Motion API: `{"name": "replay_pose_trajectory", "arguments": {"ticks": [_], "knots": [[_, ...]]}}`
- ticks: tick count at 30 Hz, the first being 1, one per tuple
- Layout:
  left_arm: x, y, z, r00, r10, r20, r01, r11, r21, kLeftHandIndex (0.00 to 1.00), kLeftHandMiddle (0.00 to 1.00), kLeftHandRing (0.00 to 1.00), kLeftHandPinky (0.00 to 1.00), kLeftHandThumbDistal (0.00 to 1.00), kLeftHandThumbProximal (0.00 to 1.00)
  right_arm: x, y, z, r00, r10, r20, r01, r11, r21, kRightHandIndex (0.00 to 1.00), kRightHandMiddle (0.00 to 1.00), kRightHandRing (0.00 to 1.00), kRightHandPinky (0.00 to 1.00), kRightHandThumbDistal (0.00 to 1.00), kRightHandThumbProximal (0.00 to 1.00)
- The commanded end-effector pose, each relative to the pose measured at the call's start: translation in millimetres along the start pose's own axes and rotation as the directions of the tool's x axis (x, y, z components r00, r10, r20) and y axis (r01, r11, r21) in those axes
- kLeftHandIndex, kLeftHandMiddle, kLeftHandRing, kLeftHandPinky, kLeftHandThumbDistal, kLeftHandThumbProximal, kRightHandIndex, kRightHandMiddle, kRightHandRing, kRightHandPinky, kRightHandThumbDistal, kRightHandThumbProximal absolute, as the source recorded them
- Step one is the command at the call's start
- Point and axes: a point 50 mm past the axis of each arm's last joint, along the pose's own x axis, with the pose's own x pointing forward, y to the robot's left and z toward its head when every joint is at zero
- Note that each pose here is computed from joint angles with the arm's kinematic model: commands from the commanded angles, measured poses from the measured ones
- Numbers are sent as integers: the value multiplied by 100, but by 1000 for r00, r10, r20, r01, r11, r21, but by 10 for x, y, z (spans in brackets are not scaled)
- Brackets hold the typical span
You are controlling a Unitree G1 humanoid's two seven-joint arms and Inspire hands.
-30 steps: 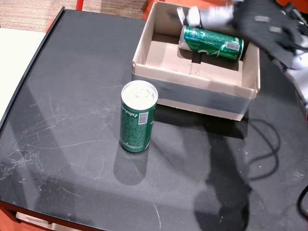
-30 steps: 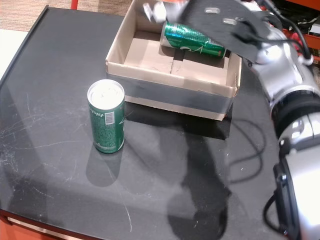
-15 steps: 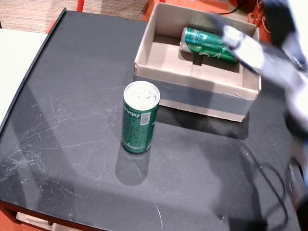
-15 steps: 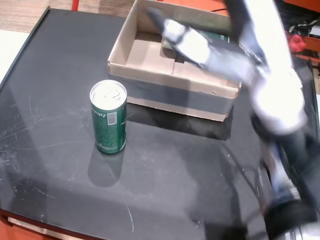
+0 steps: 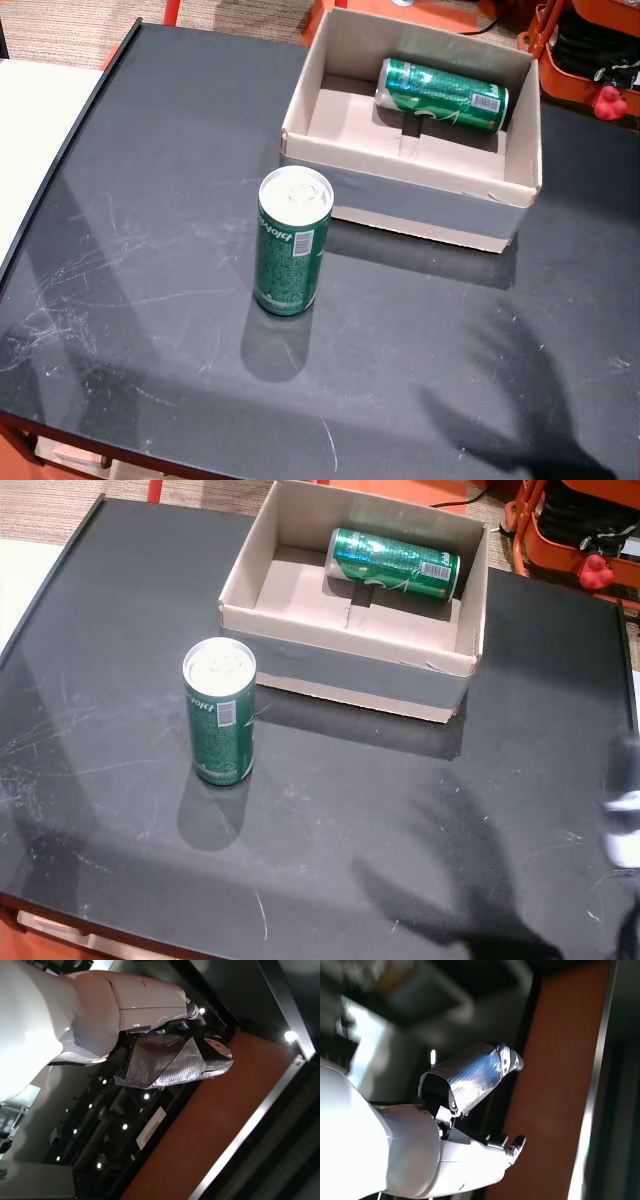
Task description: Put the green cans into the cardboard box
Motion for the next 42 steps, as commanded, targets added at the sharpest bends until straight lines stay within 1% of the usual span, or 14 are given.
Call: {"name": "replay_pose_trajectory", "arguments": {"ticks": [1, 3, 6, 10, 16, 18, 22, 24, 25, 27, 29, 32, 36, 42], "knots": [[-58, -19, -70, 1000, 13, -4, -13, 1000, 4, 82, 89, 100, 100, 9, 94, 21, -31, -5, 982, -174, 68, 175, 985, -10, 100, 98, 97, 97, 54, 99], [-53, -11, -66, 1000, 2, -19, -1, 999, 44, 84, 90, 100, 100, 7, 92, 22, -37, -32, 963, -262, 65, 262, 965, 18, 99, 97, 97, 98, 53, 100], [-50, -10, -72, 999, -6, -43, 10, 997, 74, 86, 91, 100, 100, 11, 75, 16, -44, -50, 947, -318, 48, 316, 948, 37, 100, 100, 100, 100, 54, 100], [-36, -4, -81, 995, -60, -81, 68, 993, 95, 90, 96, 100, 100, 12, 69, 16, -98, -67, 922, -385, 37, 384, 922, 45, 100, 100, 100, 100, 58, 100], [-46, 1, -99, 994, -51, -97, 65, 987, 147, 88, 95, 100, 100, 13, 68, 31, -187, -113, 903, -429, 12, 428, 903, 22, 100, 100, 100, 100, 58, 100], [-60, 16, -102, 990, -39, -135, 70, 969, 239, 87, 94, 100, 100, 21, 64, 28, -164, -123, 905, -425, 6, 425, 905, 29, 100, 100, 100, 100, 57, 100], [-77, 38, -181, 963, -91, -255, 169, 937, 306, 91, 99, 100, 100, 48, 39, -4, -89, -144, 922, -388, -4, 388, 922, 17, 99, 98, 98, 99, 48, 100], [-64, 60, -236, 941, -127, -314, 252, 882, 398, 92, 99, 100, 100, 53, 41, -6, -45, -154, 935, -354, -9, 354, 935, 25, 98, 96, 97, 99, 45, 100], [-42, 67, -287, 928, -136, -346, 288, 851, 439, 92, 99, 100, 99, 64, 36, -7, -31, -161, 940, -342, -9, 342, 939, 24, 97, 95, 95, 97, 45, 100], [13, 85, -419, 885, -164, -436, 382, 790, 480, 95, 100, 100, 99, 64, 27, -14, -4, -180, 944, -331, -19, 331, 943, 25, 96, 93, 93, 94, 51, 100], [83, 117, -583, 843, -193, -502, 441, 781, 442, 98, 99, 97, 94, 69, 18, -24, 22, -202, 945, -325, -35, 327, 945, 32, 95, 92, 92, 93, 53, 100], [254, 187, -841, 763, -248, -597, 528, 772, 354, 100, 100, 100, 98, 64, 16, -34, 54, -213, 948, -314, -46, 316, 948, 43, 95, 92, 92, 93, 55, 97], [439, 216, -1089, 665, -289, -689, 617, 732, 289, 100, 100, 100, 100, 71, 17, -28, 95, -204, 956, -289, -49, 292, 953, 74, 96, 92, 90, 92, 55, 91], [442, 145, -1352, 534, -342, -774, 692, 702, 167, 100, 100, 100, 100, 70, 16, 10, 240, -534, 954, -244, -177, 264, 959, 100, 92, 90, 88, 90, 60, 86]]}}
